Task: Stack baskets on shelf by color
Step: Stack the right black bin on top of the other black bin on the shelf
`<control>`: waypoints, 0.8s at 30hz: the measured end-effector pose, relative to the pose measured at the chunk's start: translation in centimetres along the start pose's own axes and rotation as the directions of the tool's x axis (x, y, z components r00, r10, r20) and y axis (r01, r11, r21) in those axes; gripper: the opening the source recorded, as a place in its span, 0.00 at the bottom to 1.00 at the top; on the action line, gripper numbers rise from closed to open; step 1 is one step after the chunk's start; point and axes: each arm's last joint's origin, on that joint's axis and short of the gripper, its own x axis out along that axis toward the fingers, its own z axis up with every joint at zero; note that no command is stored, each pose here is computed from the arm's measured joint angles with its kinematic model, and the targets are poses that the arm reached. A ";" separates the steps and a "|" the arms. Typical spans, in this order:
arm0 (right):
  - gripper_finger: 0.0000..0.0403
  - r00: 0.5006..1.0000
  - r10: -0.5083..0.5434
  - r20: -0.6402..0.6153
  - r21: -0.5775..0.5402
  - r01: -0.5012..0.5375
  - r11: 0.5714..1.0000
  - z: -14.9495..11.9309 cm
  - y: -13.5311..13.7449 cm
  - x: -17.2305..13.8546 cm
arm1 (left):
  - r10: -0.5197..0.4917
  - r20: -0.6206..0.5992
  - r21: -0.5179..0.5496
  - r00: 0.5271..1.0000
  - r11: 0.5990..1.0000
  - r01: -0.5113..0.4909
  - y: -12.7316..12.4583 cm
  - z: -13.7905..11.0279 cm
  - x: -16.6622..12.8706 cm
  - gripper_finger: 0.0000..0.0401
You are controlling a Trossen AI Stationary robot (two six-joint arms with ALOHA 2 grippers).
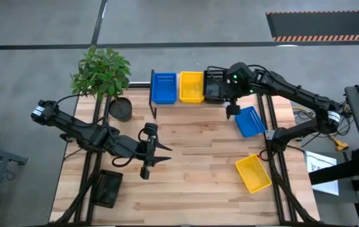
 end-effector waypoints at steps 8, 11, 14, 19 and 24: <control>0.02 1.000 -0.001 0.001 0.050 0.001 0.999 0.0 0.0 0.0 | 0.000 -0.001 0.000 1.000 1.000 0.000 0.0 0.0 0.0 0.28; 0.02 1.000 0.002 -0.004 0.032 -0.002 0.999 -0.1 0.0 0.2 | 0.000 -0.002 0.000 1.000 1.000 0.000 0.0 -0.1 0.0 0.28; 0.03 1.000 0.006 -0.010 0.013 -0.006 1.000 -0.2 0.1 0.3 | 0.000 -0.003 -0.001 1.000 1.000 0.000 0.0 -0.1 0.0 0.28; 0.07 1.000 0.008 -0.014 -0.007 -0.008 1.000 -0.3 0.1 0.3 | -0.001 -0.004 -0.006 1.000 1.000 0.001 0.0 -0.1 0.0 0.28; 0.16 0.998 -0.035 -0.046 -0.010 0.034 0.999 -0.4 0.0 0.3 | -0.003 -0.015 -0.001 1.000 1.000 0.003 -0.2 -0.5 0.2 0.28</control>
